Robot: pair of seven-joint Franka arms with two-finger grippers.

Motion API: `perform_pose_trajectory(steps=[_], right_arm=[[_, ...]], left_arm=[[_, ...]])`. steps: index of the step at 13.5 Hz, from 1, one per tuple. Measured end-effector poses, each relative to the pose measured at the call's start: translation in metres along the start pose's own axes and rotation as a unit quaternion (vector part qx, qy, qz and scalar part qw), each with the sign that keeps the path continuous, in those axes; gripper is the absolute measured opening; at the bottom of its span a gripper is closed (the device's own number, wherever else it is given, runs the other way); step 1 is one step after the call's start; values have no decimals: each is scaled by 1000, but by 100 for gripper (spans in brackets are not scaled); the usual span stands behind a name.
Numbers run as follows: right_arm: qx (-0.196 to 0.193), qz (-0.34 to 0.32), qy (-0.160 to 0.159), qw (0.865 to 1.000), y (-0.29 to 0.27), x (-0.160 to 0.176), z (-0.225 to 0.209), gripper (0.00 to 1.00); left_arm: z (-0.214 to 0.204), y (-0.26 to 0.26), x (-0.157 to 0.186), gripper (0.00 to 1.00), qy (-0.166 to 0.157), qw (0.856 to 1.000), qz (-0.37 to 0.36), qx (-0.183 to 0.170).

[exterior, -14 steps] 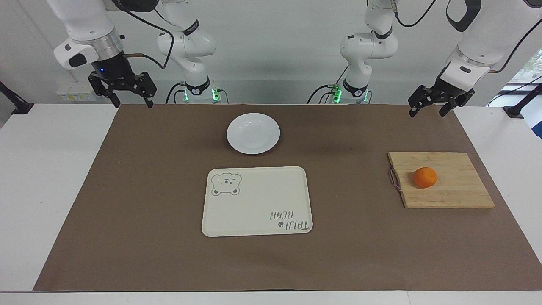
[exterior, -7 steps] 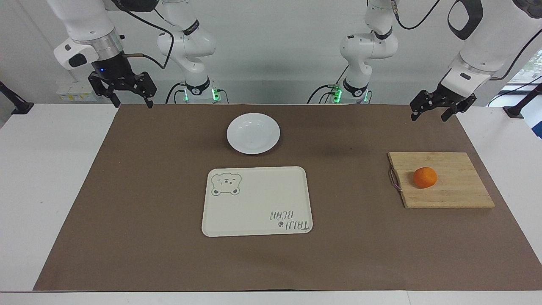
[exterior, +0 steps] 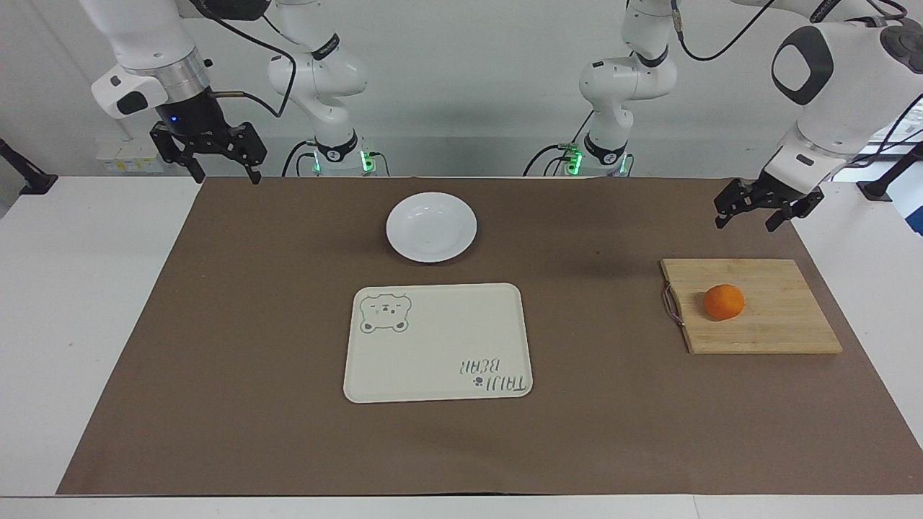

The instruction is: Place orange and plate with both arms

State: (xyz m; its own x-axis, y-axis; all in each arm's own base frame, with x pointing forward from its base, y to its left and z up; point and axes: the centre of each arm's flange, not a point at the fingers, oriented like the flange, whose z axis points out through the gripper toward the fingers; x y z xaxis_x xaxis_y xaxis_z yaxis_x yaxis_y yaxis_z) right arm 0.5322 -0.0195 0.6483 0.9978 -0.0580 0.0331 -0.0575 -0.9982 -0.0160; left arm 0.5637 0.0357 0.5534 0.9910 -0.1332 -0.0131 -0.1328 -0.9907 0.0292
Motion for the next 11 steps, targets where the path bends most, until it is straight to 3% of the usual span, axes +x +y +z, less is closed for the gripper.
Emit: perform_pose_trajectory(steps=[11], right_arm=[[0,0,0,1000,0,0,0,100]], left_arm=[[88,-61,25,100,3,1000,30,1]])
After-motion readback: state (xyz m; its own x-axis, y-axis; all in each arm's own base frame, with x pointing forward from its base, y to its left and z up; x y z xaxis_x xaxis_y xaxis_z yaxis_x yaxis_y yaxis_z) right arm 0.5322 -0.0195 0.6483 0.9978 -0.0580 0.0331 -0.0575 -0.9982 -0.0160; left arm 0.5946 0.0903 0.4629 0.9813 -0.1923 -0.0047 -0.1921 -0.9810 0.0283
